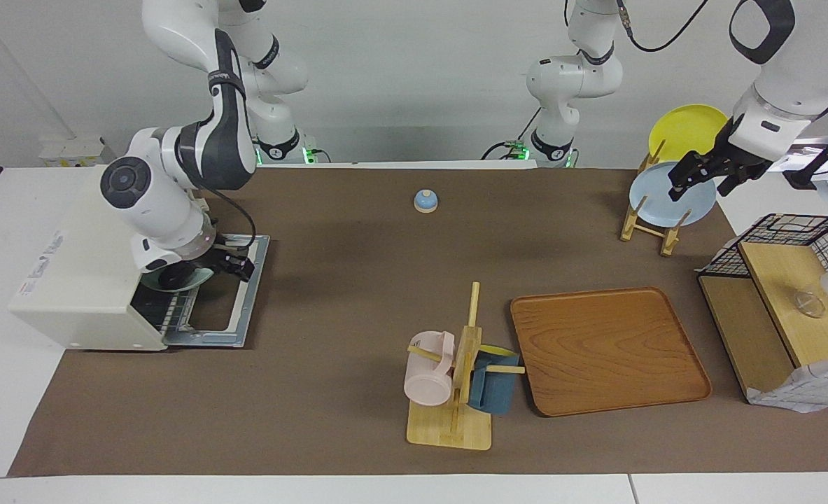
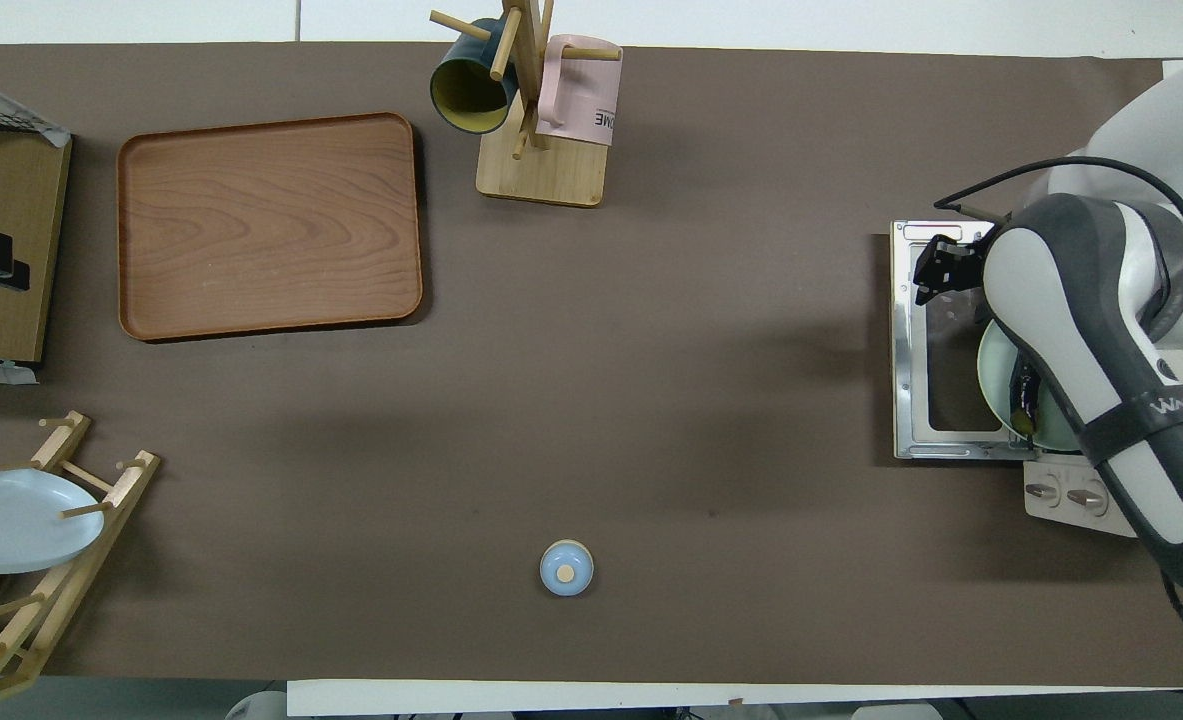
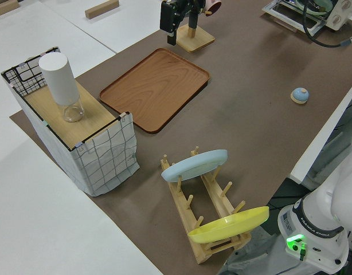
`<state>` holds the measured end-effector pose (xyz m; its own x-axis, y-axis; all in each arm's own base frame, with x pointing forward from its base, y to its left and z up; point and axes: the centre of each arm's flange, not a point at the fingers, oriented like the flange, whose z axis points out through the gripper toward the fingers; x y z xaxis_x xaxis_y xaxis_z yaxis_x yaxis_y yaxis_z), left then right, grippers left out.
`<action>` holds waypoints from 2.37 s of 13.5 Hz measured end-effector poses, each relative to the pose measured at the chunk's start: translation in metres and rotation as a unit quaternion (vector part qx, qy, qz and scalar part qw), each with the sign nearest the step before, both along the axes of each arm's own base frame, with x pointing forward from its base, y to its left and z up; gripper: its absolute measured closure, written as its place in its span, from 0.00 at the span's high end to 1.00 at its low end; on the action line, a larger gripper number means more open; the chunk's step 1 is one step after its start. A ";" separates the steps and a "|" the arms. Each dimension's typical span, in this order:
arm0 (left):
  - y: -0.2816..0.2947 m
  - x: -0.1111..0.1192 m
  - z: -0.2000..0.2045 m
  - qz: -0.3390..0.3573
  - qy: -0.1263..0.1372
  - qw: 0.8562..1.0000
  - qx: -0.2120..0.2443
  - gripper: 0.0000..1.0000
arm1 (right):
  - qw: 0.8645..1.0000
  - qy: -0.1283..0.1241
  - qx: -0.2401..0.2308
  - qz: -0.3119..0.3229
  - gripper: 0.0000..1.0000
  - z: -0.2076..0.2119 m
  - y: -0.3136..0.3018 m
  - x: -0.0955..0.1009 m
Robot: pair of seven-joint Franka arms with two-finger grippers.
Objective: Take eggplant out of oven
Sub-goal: 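Grasp the green plate rim inside the oven with the right gripper, then pull the green plate with eggplant out of the oven with the right gripper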
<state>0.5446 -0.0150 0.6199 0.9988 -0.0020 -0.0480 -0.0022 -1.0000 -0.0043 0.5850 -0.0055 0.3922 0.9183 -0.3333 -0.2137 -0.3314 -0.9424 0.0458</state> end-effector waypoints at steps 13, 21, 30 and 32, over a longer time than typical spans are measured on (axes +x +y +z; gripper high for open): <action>0.000 0.000 0.000 0.000 0.000 1.000 0.000 1.00 | 0.998 0.022 -0.044 0.038 0.65 -0.026 -0.014 -0.025; 0.000 0.000 0.000 0.000 0.000 1.000 0.000 1.00 | 0.992 0.022 -0.075 0.101 0.02 -0.024 -0.004 -0.030; 0.000 0.000 0.000 0.000 0.000 1.000 0.000 1.00 | 0.994 -0.033 -0.092 0.059 0.02 0.023 0.379 -0.021; 0.000 0.000 0.000 0.000 0.000 1.000 0.000 1.00 | 0.995 -0.054 -0.074 0.031 0.02 -0.009 0.454 -0.021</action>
<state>0.5445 -0.0150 0.6199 0.9988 -0.0020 -0.0487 -0.0022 -1.0000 -0.0043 0.5639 0.4484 0.3829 0.9530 -0.2957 -0.0663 -0.2832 -0.9468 0.1529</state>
